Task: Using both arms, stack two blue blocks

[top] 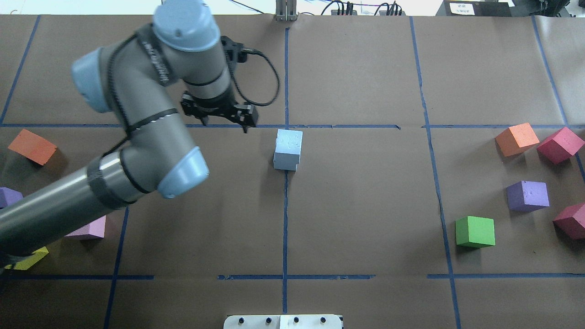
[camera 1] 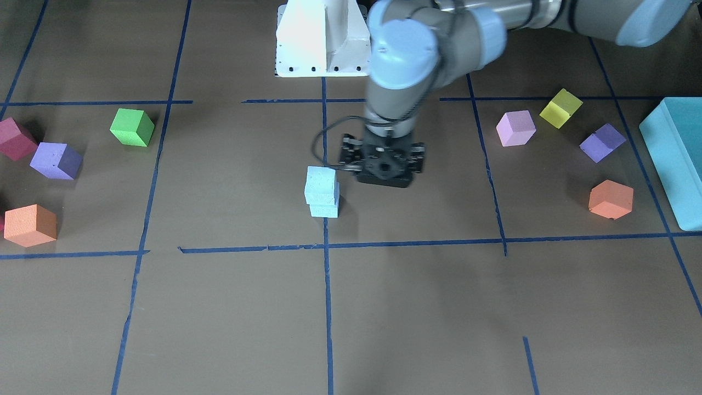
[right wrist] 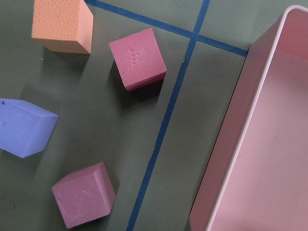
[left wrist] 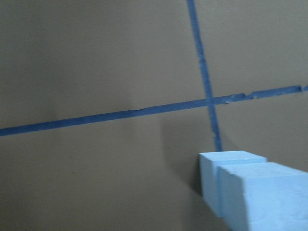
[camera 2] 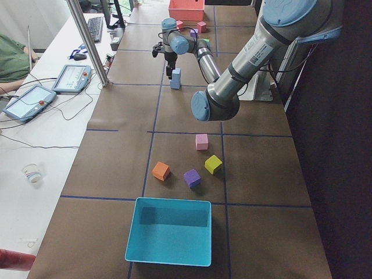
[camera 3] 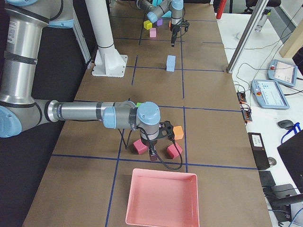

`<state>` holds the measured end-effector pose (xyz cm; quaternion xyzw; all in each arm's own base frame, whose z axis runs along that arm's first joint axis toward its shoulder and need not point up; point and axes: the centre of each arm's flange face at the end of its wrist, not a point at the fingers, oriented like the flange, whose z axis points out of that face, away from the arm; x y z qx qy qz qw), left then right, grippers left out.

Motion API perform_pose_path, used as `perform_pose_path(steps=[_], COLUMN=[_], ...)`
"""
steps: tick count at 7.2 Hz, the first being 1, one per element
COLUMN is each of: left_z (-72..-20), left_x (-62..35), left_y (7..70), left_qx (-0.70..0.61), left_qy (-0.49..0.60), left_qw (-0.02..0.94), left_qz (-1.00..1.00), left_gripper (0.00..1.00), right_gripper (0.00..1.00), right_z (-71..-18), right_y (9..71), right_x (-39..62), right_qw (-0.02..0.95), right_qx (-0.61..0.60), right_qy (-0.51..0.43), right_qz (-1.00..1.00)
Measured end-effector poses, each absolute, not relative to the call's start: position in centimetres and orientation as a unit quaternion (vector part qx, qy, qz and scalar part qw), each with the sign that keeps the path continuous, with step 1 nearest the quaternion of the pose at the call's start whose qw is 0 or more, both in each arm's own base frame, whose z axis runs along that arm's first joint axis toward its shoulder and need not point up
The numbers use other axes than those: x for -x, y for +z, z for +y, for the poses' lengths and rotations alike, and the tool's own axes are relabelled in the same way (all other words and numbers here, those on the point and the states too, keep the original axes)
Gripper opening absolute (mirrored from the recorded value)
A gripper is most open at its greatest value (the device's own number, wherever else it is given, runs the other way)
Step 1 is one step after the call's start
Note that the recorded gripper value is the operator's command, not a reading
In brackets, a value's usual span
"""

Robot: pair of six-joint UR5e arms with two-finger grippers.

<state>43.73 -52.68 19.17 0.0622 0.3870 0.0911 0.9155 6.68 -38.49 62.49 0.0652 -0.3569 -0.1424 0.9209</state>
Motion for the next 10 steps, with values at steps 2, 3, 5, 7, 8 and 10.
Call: perform_pose_path(steps=[2, 3, 5, 7, 8, 10], left_z=[-54.1, -54.5, -53.1, -48.4, -46.0, -44.1], left_x=[-30.6, -23.2, -7.8, 0.9, 2.8, 4.6], left_y=[29.2, 34.7, 46.1, 54.8, 58.4, 62.2], left_qx=[-0.071, -0.067, -0.062, -0.037, -0.013, 0.017], left_qy=[0.138, 0.151, 0.142, 0.099, 0.076, 0.046], left_qw=[0.911, 0.908, 0.906, 0.915, 0.92, 0.924], left_qz=[0.382, 0.386, 0.393, 0.389, 0.385, 0.38], left_gripper=[0.99, 1.0, 1.0, 1.0, 1.0, 1.0], right_gripper=[0.98, 0.98, 0.99, 0.99, 1.0, 1.0], right_z=[-38.4, -38.4, -38.5, -38.6, -38.6, -38.8], right_y=[62.8, 63.1, 63.3, 63.3, 63.3, 63.2], right_x=[-6.7, -6.6, -6.5, -6.0, -5.8, -5.5], right_qw=[0.921, 0.921, 0.924, 0.924, 0.924, 0.923], right_qx=[-0.062, -0.056, -0.042, -0.036, -0.036, -0.036], right_qy=[-0.14, -0.132, -0.102, -0.099, -0.101, -0.105], right_qz=[-0.359, -0.362, -0.366, -0.367, -0.368, -0.368])
